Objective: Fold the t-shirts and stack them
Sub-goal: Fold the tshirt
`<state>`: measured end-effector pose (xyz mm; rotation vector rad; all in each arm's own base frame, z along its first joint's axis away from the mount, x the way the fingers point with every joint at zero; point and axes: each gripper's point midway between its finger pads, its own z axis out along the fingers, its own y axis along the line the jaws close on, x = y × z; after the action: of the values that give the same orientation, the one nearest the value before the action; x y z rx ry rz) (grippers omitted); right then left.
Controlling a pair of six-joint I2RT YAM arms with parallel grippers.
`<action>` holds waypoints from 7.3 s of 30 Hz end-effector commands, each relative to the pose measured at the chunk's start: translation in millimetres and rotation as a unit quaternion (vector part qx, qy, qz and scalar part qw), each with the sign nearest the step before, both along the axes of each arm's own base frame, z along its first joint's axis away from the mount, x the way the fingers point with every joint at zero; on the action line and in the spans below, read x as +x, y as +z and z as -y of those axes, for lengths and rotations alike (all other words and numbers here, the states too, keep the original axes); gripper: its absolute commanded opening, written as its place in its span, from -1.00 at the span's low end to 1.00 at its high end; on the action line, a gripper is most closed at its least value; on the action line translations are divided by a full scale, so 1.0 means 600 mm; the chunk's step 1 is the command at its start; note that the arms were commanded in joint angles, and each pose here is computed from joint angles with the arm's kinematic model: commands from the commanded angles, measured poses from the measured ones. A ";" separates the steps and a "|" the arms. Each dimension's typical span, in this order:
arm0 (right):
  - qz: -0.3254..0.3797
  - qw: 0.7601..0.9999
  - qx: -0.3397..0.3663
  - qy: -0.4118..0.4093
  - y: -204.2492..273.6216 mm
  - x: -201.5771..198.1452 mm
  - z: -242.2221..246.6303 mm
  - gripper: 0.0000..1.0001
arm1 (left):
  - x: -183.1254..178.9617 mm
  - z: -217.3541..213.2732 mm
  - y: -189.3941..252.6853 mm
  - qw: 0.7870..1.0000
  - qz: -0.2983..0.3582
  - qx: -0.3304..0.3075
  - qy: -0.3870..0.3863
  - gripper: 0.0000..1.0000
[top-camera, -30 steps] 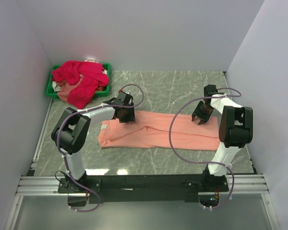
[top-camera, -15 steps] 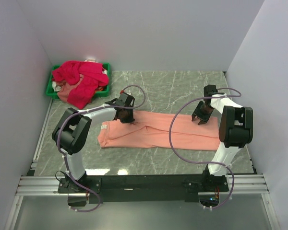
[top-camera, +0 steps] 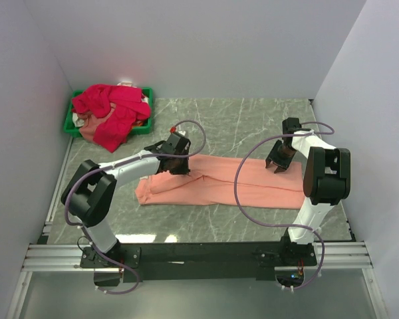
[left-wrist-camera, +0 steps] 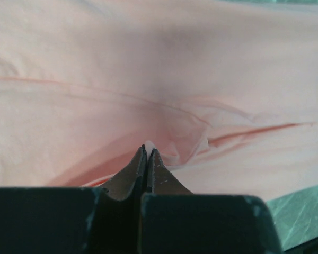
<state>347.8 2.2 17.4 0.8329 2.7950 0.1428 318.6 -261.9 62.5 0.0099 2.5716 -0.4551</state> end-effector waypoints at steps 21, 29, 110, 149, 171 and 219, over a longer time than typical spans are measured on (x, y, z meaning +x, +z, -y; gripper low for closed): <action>-0.011 1.000 -0.006 0.025 -0.012 -0.006 -0.011 -0.01 | -0.138 0.046 0.070 0.993 0.002 -0.058 -0.105 0.09; 0.006 1.000 -0.016 0.023 0.010 -0.001 -0.006 -0.01 | -0.052 -0.029 0.059 0.999 -0.002 -0.017 0.030 0.17; -0.040 0.993 0.000 0.107 0.035 -0.071 -0.065 0.00 | 0.326 0.015 -0.044 0.999 -0.005 0.049 0.009 0.37; -0.088 0.963 0.091 0.236 -0.014 -0.148 -0.212 0.00 | 0.306 -0.029 -0.135 0.996 -0.060 0.039 0.054 0.37; -0.044 0.949 0.063 0.306 0.063 -0.118 -0.269 -0.01 | 0.385 0.049 0.051 0.992 0.079 -0.096 0.013 0.38; -0.109 0.925 0.162 0.327 -0.011 -0.139 -0.353 -0.01 | 0.453 0.049 -0.082 0.982 0.057 -0.179 -0.003 0.40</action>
<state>254.8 210.6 20.5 -0.0436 3.2215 0.7105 586.6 -305.4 50.2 -0.1031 2.3022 -0.9553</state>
